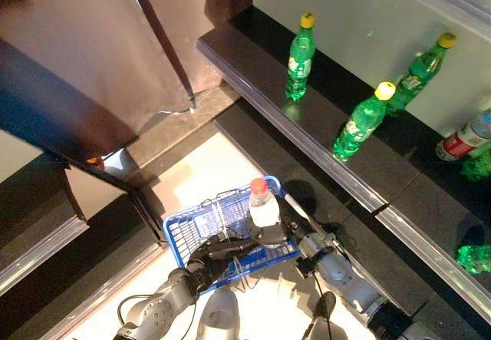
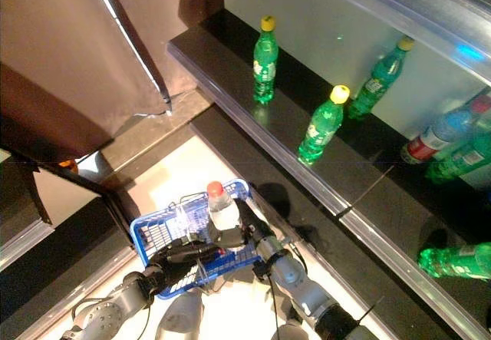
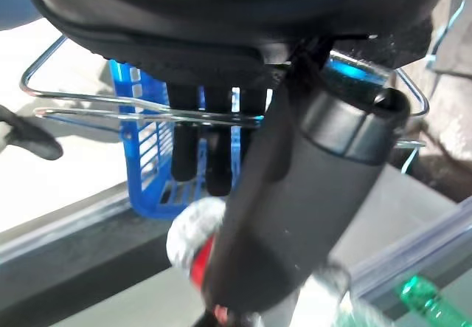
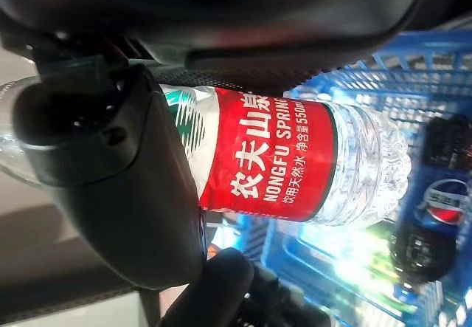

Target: Pick up the drink and place into the basket.

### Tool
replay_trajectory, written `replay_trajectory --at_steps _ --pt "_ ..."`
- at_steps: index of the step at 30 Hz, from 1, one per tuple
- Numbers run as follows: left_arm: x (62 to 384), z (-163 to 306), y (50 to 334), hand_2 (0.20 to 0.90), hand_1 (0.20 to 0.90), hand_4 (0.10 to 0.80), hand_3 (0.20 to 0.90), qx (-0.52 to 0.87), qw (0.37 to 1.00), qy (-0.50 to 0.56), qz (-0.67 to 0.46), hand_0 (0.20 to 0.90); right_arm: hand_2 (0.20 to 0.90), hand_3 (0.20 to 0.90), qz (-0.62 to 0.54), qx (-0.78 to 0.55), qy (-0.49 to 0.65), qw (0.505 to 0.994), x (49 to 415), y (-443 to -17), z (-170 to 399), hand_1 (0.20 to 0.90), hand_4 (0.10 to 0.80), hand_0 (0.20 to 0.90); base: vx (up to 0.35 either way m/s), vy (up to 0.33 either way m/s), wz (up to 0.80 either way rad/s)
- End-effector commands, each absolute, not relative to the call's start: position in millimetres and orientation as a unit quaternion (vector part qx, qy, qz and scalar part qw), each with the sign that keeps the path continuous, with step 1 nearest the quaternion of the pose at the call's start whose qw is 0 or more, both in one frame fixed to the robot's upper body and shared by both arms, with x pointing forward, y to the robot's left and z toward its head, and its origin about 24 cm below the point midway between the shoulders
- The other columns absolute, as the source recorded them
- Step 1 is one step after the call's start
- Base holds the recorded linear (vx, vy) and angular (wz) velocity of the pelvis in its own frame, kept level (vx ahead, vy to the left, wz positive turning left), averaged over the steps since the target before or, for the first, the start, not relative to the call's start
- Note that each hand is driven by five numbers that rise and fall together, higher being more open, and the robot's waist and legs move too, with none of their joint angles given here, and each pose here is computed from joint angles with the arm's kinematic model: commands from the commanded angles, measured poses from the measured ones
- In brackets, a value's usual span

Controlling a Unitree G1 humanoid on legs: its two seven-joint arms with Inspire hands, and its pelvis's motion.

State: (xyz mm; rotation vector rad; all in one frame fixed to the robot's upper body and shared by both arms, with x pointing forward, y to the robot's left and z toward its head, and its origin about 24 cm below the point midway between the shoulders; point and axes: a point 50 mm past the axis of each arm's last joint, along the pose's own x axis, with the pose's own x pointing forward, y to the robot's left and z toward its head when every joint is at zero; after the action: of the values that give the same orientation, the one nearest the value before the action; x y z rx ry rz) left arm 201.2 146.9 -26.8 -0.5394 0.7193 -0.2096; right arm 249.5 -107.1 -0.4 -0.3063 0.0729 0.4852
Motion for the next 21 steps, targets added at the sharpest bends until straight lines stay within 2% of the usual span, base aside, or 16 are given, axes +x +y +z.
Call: replay_trajectory --at_steps 1,8,12,15,17,21 --pt "204 34 77 0.300 0.300 0.100 0.200 -0.392 0.829 0.204 -0.342 0.300 0.300 0.200 0.295 -0.139 -0.071 0.943 259 -70 30 0.300 0.100 0.300 -0.030 0.053 0.03" --pt "196 30 65 0.300 0.300 0.100 0.200 -0.377 0.807 0.215 -0.401 0.300 0.300 0.200 0.353 -0.248 0.051 0.901 249 -83 -22 0.300 0.100 0.300 0.004 0.041 0.03" --pt "189 27 62 0.300 0.300 0.100 0.200 -0.380 0.789 0.229 -0.425 0.300 0.300 0.200 0.341 -0.308 0.097 0.883 247 -98 -42 0.300 0.100 0.300 0.007 0.019 0.09" --pt "188 26 60 0.300 0.300 0.100 0.200 -0.380 0.783 0.236 -0.433 0.300 0.300 0.200 0.345 -0.372 0.130 0.852 250 -109 -54 0.300 0.100 0.300 -0.007 -0.006 0.07" --pt "189 27 59 0.300 0.300 0.100 0.200 -0.372 0.782 0.235 -0.442 0.300 0.300 0.200 0.349 -0.447 0.154 0.809 250 -119 -63 0.300 0.100 0.300 -0.015 -0.016 0.04" --pt "189 30 55 0.300 0.300 0.100 0.200 -0.360 0.780 0.233 -0.455 0.300 0.300 0.200 0.346 -0.526 0.194 0.752 252 -139 -75 0.300 0.100 0.300 -0.038 -0.026 0.01"
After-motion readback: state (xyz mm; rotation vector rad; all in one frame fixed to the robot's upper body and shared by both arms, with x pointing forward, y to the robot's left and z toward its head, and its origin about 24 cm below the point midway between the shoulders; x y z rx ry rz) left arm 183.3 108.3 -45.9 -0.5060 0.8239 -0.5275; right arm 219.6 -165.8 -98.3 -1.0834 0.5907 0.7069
